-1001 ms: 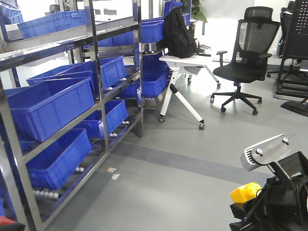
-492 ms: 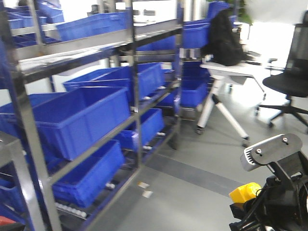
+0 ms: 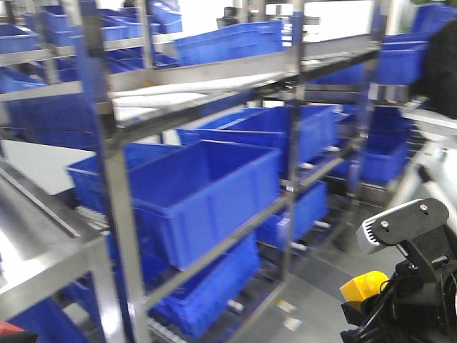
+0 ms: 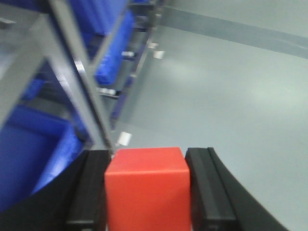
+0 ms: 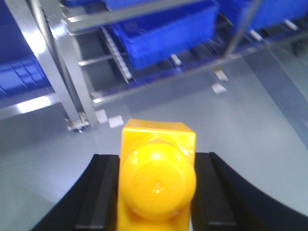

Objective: Pick red and yellow blocks into blue bin
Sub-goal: 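Drive the base to the large blue bin on the shelf, then move the right gripper over the blue bin and release the yellow brick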

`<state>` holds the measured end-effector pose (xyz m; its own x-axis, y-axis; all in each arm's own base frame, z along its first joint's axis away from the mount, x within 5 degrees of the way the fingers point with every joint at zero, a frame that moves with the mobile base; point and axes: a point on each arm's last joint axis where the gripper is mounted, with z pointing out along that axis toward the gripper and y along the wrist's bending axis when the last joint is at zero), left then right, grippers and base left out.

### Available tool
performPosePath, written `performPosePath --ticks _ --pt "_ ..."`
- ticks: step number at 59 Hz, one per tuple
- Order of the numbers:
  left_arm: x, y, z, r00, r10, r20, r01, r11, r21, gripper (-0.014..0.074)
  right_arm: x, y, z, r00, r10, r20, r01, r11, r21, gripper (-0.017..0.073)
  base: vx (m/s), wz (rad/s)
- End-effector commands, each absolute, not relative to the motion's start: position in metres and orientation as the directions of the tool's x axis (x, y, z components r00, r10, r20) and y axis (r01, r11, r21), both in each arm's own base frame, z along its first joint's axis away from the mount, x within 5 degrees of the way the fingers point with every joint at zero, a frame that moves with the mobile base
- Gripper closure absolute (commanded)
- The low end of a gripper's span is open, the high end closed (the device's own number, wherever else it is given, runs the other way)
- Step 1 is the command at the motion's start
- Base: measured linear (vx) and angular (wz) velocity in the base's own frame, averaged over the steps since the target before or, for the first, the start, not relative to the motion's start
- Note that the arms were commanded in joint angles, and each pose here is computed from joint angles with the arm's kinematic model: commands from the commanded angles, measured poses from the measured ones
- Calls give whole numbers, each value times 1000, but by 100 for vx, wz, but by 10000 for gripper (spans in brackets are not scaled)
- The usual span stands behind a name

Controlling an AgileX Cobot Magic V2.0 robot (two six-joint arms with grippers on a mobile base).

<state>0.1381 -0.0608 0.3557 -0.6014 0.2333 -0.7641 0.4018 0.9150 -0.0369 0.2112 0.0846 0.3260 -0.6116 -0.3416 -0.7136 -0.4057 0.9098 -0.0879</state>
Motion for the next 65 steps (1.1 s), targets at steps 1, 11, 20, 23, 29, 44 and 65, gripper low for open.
performPosePath --ticks 1,11,20,23,29,44,65 --pt "140 -63 369 -536 193 -822 406 913 -51 377 213 84 344 -527 -326 -785 -402 909 -107 318 28 54" --pt "140 -63 369 -536 193 -822 406 913 -51 377 213 84 344 -527 -326 -785 -402 909 -107 318 25 64" --pt "140 -63 369 -536 193 -822 406 913 -51 377 213 84 344 -527 -326 -785 -402 909 -107 318 21 79" --pt "140 -63 369 -536 193 -822 406 913 -51 377 213 84 344 -527 -326 -785 -402 909 -107 318 18 80" --pt "140 -63 369 -536 193 -822 406 913 -51 377 213 84 344 -527 -326 -785 -402 909 -107 318 16 77" --pt "140 -63 369 -536 193 -822 406 913 -51 377 213 84 344 -527 -326 -785 -402 909 -107 318 12 69" --pt "140 -63 369 -536 193 -822 406 913 -51 377 213 84 344 -527 -326 -785 -402 909 -107 318 9 43"
